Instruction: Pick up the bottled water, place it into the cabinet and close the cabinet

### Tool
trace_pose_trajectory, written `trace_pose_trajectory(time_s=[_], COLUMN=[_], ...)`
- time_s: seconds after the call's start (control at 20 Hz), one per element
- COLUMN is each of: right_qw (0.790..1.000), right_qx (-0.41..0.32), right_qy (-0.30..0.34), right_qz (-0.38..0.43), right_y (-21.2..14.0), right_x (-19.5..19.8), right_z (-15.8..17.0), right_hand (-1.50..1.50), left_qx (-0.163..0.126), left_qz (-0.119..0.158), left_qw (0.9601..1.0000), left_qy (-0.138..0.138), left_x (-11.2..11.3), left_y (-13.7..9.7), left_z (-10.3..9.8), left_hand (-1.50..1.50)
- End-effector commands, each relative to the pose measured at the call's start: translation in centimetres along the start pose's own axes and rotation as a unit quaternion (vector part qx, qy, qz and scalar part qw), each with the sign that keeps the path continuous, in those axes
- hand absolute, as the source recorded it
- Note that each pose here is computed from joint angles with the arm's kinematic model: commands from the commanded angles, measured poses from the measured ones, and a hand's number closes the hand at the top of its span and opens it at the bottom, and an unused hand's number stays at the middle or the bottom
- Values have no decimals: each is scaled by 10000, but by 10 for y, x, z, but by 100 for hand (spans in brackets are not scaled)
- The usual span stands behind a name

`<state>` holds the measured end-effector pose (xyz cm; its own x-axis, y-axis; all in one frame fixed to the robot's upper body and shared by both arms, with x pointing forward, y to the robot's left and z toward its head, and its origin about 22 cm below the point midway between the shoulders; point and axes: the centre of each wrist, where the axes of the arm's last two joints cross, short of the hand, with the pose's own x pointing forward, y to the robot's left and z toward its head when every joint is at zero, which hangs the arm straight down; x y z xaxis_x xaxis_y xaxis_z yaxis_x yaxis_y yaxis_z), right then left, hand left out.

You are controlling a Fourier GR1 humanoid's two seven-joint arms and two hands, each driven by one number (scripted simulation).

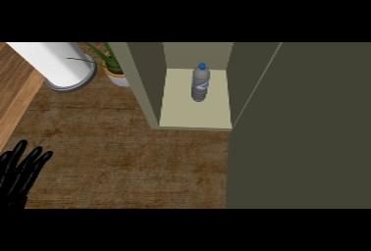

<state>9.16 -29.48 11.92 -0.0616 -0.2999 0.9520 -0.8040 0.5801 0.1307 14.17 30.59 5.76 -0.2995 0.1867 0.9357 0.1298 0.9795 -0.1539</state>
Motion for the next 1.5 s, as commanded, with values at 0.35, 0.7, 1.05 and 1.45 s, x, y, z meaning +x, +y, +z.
trace_pose_trajectory(time_s=[0.35,0.7,1.05,1.45], right_qw=[9809,9882,9897,9947], right_qx=[1213,1050,1106,968], right_qy=[419,351,386,132], right_qz=[1459,1062,824,314], right_y=[33,31,31,37], right_x=[46,35,26,19], right_z=[-52,-74,-106,-158], right_hand=[150,150,150,150], left_qx=[99,90,6,12], left_qz=[8,-77,-16,-68], left_qw=[9999,9996,9998,9998], left_qy=[136,269,202,177], left_x=[15,23,32,41], left_y=[24,38,50,63], left_z=[14,22,26,31], left_hand=[-150,-150,-150,-150])
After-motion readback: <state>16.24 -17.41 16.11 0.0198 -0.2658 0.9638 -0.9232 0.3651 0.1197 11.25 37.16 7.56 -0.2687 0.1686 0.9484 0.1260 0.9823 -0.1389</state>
